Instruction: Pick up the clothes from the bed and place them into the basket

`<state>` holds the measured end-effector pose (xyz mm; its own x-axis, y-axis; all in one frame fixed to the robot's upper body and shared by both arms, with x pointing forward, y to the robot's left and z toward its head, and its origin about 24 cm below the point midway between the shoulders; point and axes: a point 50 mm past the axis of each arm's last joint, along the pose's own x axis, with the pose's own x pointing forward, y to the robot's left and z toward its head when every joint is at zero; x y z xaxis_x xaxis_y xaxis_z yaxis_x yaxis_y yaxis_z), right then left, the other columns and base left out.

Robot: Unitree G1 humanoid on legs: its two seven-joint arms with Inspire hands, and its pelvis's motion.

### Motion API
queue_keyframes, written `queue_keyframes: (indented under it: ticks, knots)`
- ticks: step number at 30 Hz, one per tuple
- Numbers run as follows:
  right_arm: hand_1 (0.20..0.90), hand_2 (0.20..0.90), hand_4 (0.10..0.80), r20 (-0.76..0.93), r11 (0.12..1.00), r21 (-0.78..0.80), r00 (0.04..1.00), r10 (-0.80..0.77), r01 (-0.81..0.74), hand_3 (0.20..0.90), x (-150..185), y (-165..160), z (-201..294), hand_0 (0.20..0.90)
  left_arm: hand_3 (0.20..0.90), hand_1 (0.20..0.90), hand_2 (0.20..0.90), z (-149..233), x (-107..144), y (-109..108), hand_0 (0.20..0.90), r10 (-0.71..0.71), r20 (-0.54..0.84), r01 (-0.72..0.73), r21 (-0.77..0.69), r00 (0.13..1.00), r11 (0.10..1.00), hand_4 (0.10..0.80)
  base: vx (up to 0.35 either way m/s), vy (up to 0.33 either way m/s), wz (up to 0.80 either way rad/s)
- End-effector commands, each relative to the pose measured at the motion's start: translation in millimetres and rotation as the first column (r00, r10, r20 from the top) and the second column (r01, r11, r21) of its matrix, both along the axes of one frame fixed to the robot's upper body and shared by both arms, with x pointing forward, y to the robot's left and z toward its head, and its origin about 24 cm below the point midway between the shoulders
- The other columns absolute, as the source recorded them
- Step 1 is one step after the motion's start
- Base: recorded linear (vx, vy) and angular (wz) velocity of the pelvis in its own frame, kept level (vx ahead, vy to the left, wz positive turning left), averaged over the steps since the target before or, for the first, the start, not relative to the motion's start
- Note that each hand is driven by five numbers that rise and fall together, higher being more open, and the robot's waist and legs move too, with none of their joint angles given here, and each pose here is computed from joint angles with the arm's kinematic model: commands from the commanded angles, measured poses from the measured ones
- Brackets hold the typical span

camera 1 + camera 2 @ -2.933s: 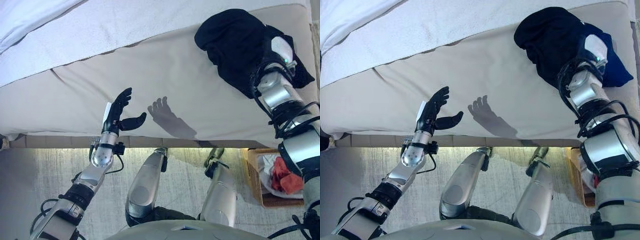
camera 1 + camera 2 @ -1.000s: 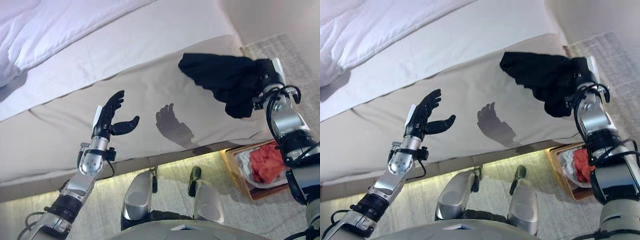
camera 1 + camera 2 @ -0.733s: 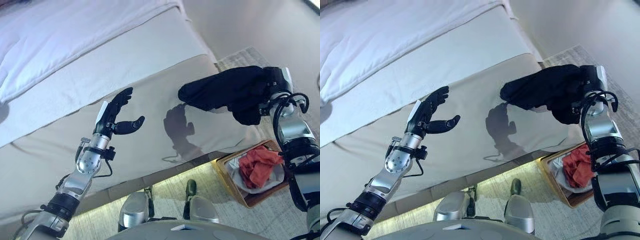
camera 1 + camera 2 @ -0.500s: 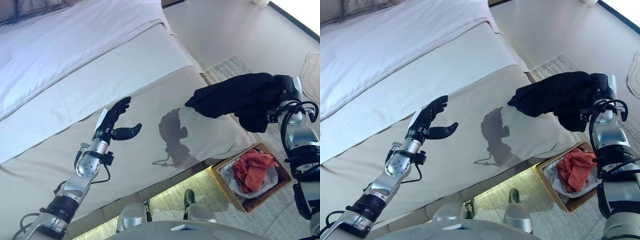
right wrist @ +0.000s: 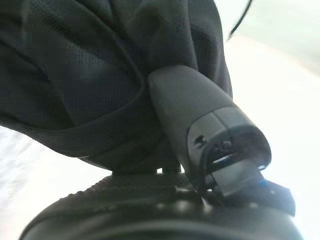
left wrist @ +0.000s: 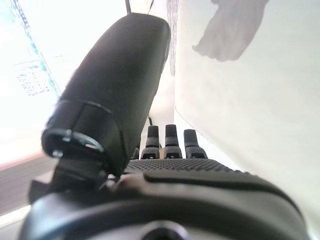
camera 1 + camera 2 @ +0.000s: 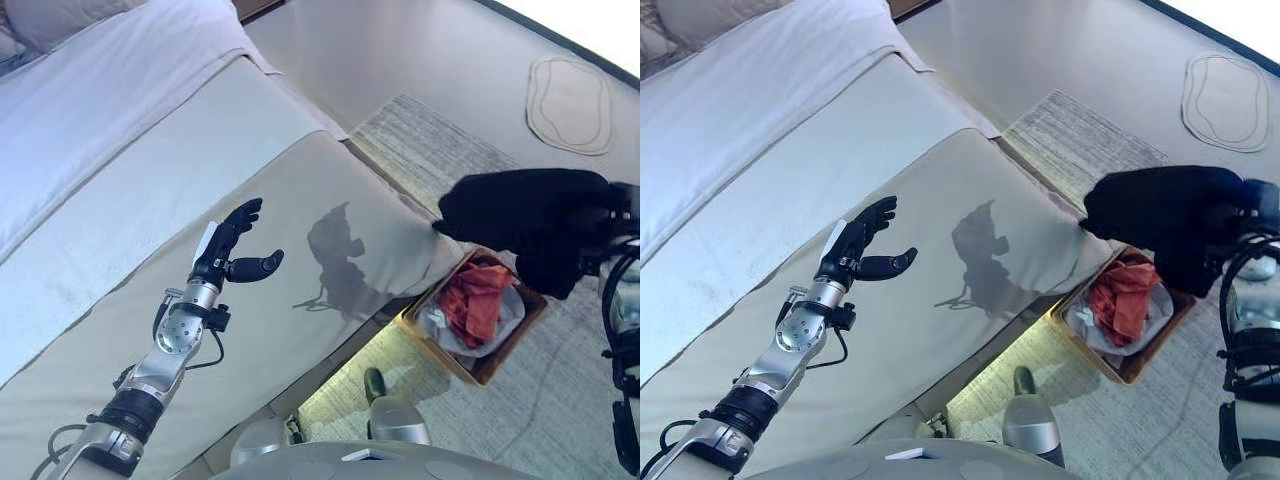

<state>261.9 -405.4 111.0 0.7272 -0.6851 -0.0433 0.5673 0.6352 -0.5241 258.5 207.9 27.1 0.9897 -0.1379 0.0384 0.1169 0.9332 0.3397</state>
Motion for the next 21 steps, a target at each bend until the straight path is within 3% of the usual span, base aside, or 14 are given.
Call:
queue_keyframes:
  ticks: [1,21]
  knots:
    - [0.300,0.300,0.100,0.136,0.989,-0.146,0.991,0.013,0.007,0.200,-7,-11,44,0.300,0.900,0.900,0.900,17,10,-12,0.900,-0.036,0.116,0.037,-0.003,0.993,0.999,0.800,0.019,-0.021,-0.22]
    - [0.300,0.300,0.100,-0.103,0.999,0.036,0.994,0.044,-0.040,0.200,-4,-2,-29,0.300,0.900,0.900,0.900,32,21,-34,0.900,-0.107,0.151,0.108,0.001,0.983,0.994,0.800,-0.010,-0.027,-0.08]
